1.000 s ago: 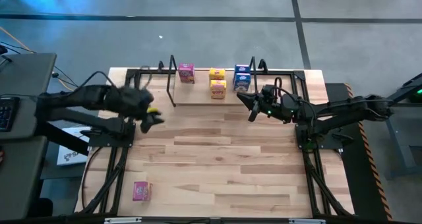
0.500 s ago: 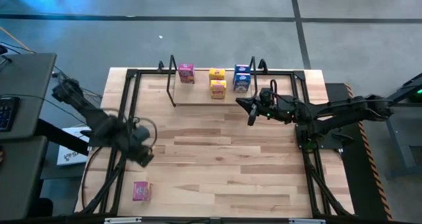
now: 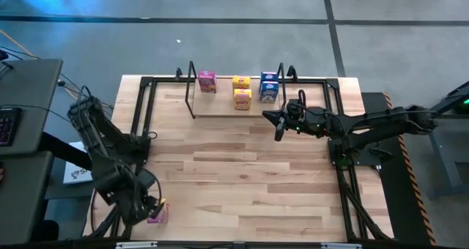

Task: Stack cereal on shelf
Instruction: Put the violet cereal box aligned with the other violet cereal box on the shelf

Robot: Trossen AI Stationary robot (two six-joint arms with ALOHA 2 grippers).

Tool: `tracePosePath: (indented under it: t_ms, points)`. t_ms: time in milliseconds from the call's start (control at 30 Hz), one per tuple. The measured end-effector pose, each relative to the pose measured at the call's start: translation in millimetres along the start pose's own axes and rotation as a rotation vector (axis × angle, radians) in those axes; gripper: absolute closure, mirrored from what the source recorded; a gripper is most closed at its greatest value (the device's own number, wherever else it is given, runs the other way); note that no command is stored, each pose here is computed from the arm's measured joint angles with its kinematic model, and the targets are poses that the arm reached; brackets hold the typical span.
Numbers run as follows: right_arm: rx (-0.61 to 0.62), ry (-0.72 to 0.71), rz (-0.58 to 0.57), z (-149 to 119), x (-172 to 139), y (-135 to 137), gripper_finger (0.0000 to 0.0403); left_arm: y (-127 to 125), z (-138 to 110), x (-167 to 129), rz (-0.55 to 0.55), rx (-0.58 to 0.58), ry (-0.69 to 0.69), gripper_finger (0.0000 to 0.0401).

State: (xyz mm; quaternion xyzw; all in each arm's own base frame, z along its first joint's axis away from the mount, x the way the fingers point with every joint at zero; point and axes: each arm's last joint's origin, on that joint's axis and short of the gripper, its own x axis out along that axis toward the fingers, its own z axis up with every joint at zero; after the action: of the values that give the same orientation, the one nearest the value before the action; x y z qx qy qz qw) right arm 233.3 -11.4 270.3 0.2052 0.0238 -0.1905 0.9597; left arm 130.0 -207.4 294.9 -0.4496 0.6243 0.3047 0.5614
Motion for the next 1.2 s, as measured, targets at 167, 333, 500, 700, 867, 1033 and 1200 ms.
tracePosePath:
  t_ms: [167,333,500,700,867,1033,1200]
  points:
    - [-0.001,0.003,-0.001,0,0,0,0.0402,-3,-6,10,0.062,-0.11,0.031,0.0192]
    - [0.001,0.005,-0.002,0,0,0,0.0402,-4,-7,10,0.05,-0.107,0.037,0.0192]
    - [-0.001,0.009,-0.004,-1,0,0,0.0402,-4,-7,10,0.045,-0.098,0.033,0.0191]
    - [-0.007,0.023,-0.012,-2,0,-1,0.0402,-4,-7,10,0.045,-0.125,0.033,0.0158]
    - [-0.012,0.031,-0.022,-3,0,-2,0.0402,-5,-6,10,0.034,-0.126,0.019,0.0115]
    - [-0.013,0.031,-0.027,-3,0,-2,0.0402,-9,-5,10,-0.013,-0.164,0.01,0.0101]
    - [-0.013,0.03,-0.027,-3,0,-2,0.0402,-10,-6,11,-0.01,-0.182,0.022,0.0102]
